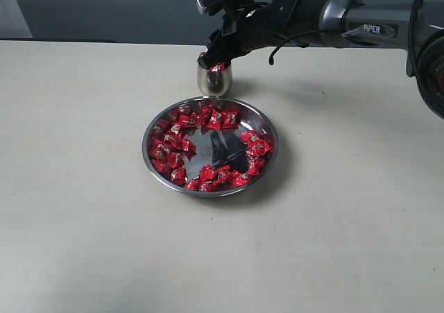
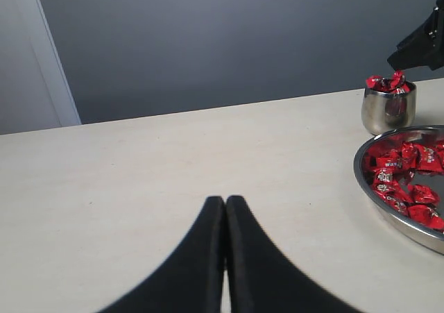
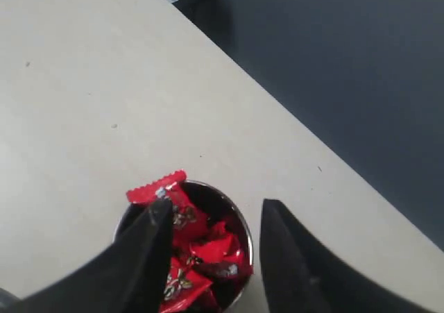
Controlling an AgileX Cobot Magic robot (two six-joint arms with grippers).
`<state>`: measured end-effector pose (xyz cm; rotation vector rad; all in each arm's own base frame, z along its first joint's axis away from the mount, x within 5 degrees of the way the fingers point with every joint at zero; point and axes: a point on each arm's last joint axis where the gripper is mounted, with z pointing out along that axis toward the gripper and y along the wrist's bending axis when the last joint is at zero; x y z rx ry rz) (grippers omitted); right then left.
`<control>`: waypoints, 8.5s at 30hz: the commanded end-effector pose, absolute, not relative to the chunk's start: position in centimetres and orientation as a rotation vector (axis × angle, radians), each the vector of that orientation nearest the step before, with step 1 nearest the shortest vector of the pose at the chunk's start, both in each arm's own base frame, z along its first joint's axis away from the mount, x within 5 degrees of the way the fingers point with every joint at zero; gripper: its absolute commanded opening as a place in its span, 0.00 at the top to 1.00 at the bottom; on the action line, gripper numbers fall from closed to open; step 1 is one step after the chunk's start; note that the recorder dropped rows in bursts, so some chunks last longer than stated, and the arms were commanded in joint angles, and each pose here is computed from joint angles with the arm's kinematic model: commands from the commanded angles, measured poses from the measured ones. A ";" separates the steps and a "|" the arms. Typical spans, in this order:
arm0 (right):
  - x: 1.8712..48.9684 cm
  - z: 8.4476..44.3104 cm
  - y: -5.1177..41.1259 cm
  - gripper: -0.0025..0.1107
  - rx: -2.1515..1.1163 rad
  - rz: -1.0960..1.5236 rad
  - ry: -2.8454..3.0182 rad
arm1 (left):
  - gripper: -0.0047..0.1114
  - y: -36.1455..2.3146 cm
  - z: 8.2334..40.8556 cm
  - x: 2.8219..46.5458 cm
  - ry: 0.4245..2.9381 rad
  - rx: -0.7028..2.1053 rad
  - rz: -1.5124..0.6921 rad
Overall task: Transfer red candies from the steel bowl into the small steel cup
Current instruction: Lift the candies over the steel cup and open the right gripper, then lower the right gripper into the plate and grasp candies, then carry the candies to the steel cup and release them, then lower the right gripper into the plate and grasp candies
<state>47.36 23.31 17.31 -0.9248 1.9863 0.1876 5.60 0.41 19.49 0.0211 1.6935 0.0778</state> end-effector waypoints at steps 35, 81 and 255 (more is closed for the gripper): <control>39.7 20.6 23.6 0.62 -1.513 0.681 2.283 | 0.96 0.4 19.5 5.6 1.685 0.022 0.065; 37.9 13.1 26.5 0.98 -1.673 0.577 2.502 | 0.96 0.4 19.5 5.6 1.685 0.022 0.065; 44.0 20.0 18.9 0.78 -1.383 0.739 2.392 | 0.96 0.4 19.5 5.6 1.685 0.022 0.065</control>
